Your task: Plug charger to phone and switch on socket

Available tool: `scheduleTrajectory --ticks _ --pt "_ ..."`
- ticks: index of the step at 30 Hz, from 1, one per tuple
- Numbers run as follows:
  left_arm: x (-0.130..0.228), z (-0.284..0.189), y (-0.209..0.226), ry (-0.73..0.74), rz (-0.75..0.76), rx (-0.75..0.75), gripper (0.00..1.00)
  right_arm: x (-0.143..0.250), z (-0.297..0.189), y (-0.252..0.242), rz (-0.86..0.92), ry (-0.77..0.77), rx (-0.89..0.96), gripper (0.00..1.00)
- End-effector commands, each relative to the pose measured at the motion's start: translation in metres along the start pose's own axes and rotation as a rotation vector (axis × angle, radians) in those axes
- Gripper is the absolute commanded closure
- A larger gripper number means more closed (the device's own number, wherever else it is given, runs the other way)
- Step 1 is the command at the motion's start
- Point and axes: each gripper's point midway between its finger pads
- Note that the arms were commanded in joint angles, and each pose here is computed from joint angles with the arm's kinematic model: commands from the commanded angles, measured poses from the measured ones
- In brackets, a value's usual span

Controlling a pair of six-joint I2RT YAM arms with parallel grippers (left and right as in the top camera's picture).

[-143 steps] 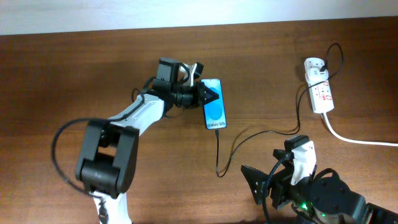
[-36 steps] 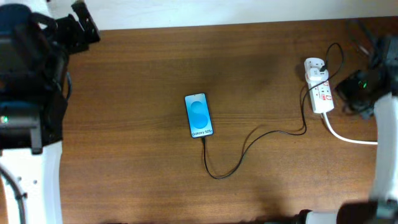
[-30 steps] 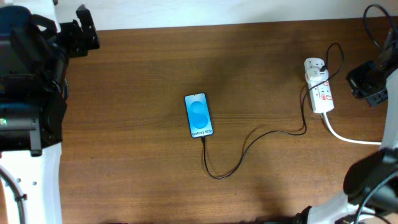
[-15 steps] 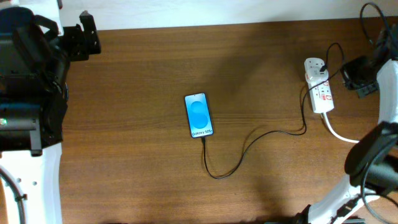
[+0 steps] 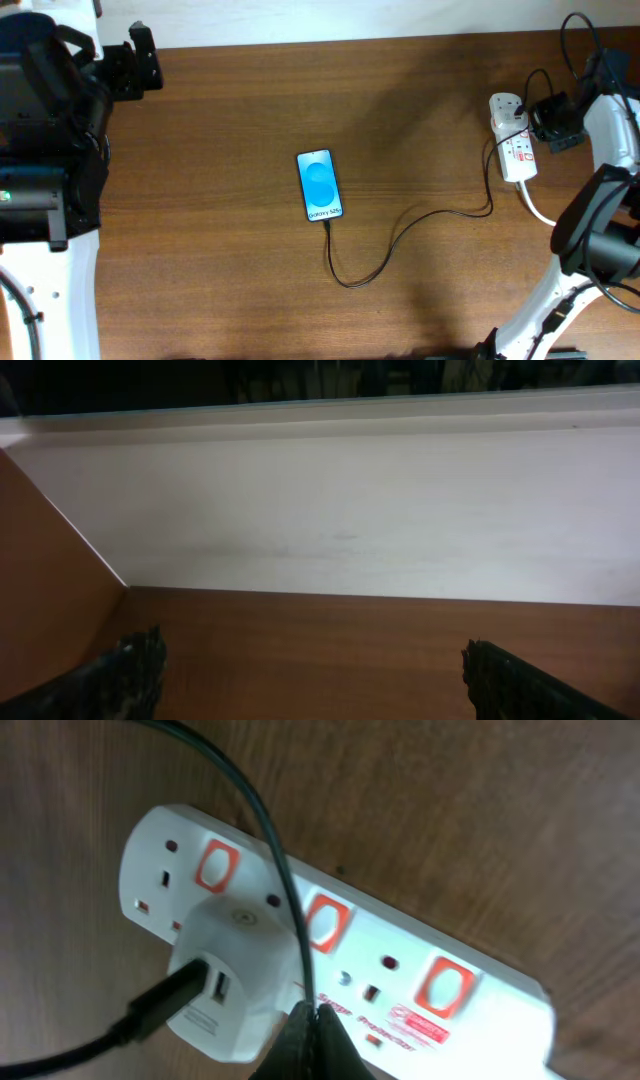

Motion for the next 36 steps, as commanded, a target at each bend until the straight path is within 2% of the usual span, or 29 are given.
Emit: scheduleTrajectory --ticks 1,9,29,36 --pt "-0.008 -0.008 0.002 -0.027 0.013 0.000 0.01 0.009 0.011 0.009 -0.006 -0.002 -0.005 0.96" --pt "-0.008 -0.008 0.002 -0.027 0.013 0.000 0.01 0.005 0.025 -0.001 0.005 -0.031 0.046 0.96" --pt "-0.008 -0.008 0.002 -0.027 0.012 0.000 0.01 -0.005 0.030 0.010 0.022 -0.078 0.003 0.96" --pt "-0.006 -0.008 0.001 -0.023 0.013 0.002 0.01 0.028 0.076 -0.008 -0.032 -0.028 0.115 0.96"
Point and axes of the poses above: each gripper's point midway between its finger pads, its own z axis out along the fingers, its own y axis along the line the jaws close on, x = y × z, and after that the axes turned 15 degrees about z, right-handed
